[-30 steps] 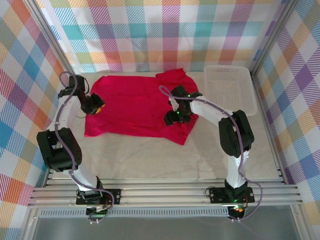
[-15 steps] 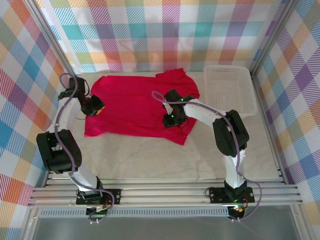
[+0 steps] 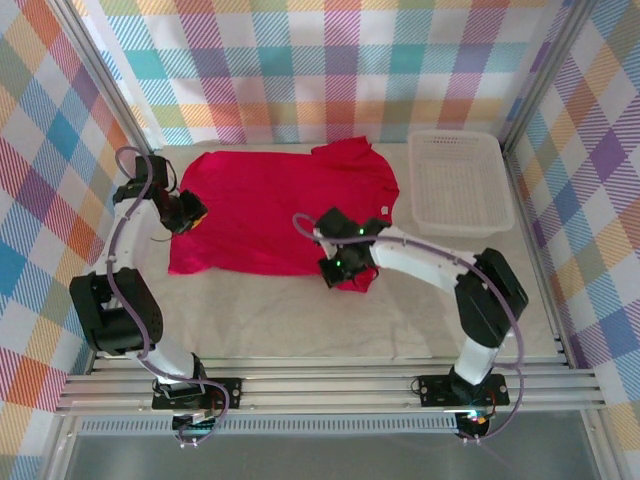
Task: Fold the inside-out t-shirt
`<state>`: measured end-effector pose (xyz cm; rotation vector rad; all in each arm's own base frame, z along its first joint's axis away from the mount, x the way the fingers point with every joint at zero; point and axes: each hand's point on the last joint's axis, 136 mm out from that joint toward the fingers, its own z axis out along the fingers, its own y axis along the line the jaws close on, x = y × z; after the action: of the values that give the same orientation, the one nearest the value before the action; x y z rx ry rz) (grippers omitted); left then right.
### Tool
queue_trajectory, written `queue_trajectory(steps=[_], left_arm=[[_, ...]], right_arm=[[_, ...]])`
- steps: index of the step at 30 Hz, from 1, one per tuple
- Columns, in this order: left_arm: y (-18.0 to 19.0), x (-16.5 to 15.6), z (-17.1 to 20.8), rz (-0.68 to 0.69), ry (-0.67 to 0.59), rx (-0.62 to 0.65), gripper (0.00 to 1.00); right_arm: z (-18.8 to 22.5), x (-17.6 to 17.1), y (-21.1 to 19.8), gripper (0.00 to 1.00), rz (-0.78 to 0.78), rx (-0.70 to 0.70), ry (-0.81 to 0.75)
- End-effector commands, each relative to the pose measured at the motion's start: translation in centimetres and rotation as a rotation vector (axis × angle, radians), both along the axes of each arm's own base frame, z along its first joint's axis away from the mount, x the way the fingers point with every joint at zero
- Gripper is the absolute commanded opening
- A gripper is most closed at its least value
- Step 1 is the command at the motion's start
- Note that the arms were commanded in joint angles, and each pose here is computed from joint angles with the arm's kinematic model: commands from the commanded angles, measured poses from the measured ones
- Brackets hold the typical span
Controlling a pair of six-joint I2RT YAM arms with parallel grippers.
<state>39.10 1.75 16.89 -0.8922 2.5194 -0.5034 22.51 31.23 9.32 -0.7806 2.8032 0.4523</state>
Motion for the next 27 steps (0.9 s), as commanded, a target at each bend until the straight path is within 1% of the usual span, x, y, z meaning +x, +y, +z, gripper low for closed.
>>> queue_trajectory(steps=[1, 3, 4, 5, 6, 8, 9, 10, 12, 14, 16, 18, 19, 20, 21, 24, 27], left_arm=[[0.1, -1.4, 0.1, -0.012, 0.015, 0.021, 0.15], [0.2, -1.7, 0.1, -0.014, 0.017, 0.029, 0.15], [0.3, -1.8, -0.1, -0.015, 0.021, 0.034, 0.15], [0.4, -1.9, -0.2, -0.016, 0.023, 0.037, 0.14], [0.4, -1.9, -0.5, -0.020, 0.029, 0.040, 0.14], [0.5, -2.0, -1.3, -0.027, 0.048, 0.044, 0.14], [0.5, -2.1, -1.9, -0.031, 0.063, 0.043, 0.14], [0.4, -2.1, -2.5, -0.035, 0.076, 0.038, 0.14], [0.2, -2.3, -3.7, -0.040, 0.101, 0.023, 0.14], [0.0, -2.2, -4.5, -0.041, 0.117, 0.001, 0.14], [-0.3, -1.7, -5.0, -0.029, 0.121, -0.024, 0.14], [-0.6, -1.1, -5.3, -0.002, 0.112, -0.061, 0.14], [-1.1, -0.6, -5.5, 0.010, 0.098, -0.087, 0.14], [-1.5, -0.1, -5.7, 0.019, 0.084, -0.107, 0.14], [-2.1, 0.4, -6.0, 0.022, 0.079, -0.127, 0.15], [-3.7, 1.7, -7.5, -0.006, 0.098, -0.151, 0.15], [-4.4, 2.8, -9.5, -0.014, 0.128, -0.164, 0.15]], right_arm=[[-2.1, -5.2, 1.5, 0.02, -0.019, 0.026, 0.119], [-3.1, -7.4, 2.1, 0.03, 0.001, 0.007, 0.130], [-3.6, -8.4, 2.3, 0.11, 0.012, -0.004, 0.133], [-3.8, -9.0, 2.4, 0.30, 0.014, -0.015, 0.129], [-3.9, -9.4, 2.5, 0.37, 0.018, -0.026, 0.115], [-3.6, -9.3, 2.3, 0.44, 0.004, -0.040, 0.072], [-3.0, -9.0, 2.1, 0.45, -0.010, -0.034, 0.050], [-2.0, -8.6, 1.9, 0.48, -0.020, -0.020, 0.016], [0.3, -7.5, 1.4, 0.56, -0.054, 0.002, -0.057], [2.2, -6.2, 0.3, 0.60, -0.106, 0.026, -0.083], [2.5, -4.6, -1.8, 0.60, -0.195, 0.027, -0.040], [1.3, -3.2, -4.1, 0.60, -0.259, -0.017, -0.013], [0.4, -2.5, -5.3, 0.64, -0.294, -0.051, 0.010], [-0.5, -2.0, -6.2, 0.71, -0.314, -0.074, 0.032], [-1.5, -1.3, -7.0, 0.73, -0.339, -0.092, 0.056], [-3.1, 1.3, -7.5, 0.73, -0.371, -0.067, 0.084], [-4.3, 4.2, -7.2, 0.73, -0.402, -0.029, 0.105]])
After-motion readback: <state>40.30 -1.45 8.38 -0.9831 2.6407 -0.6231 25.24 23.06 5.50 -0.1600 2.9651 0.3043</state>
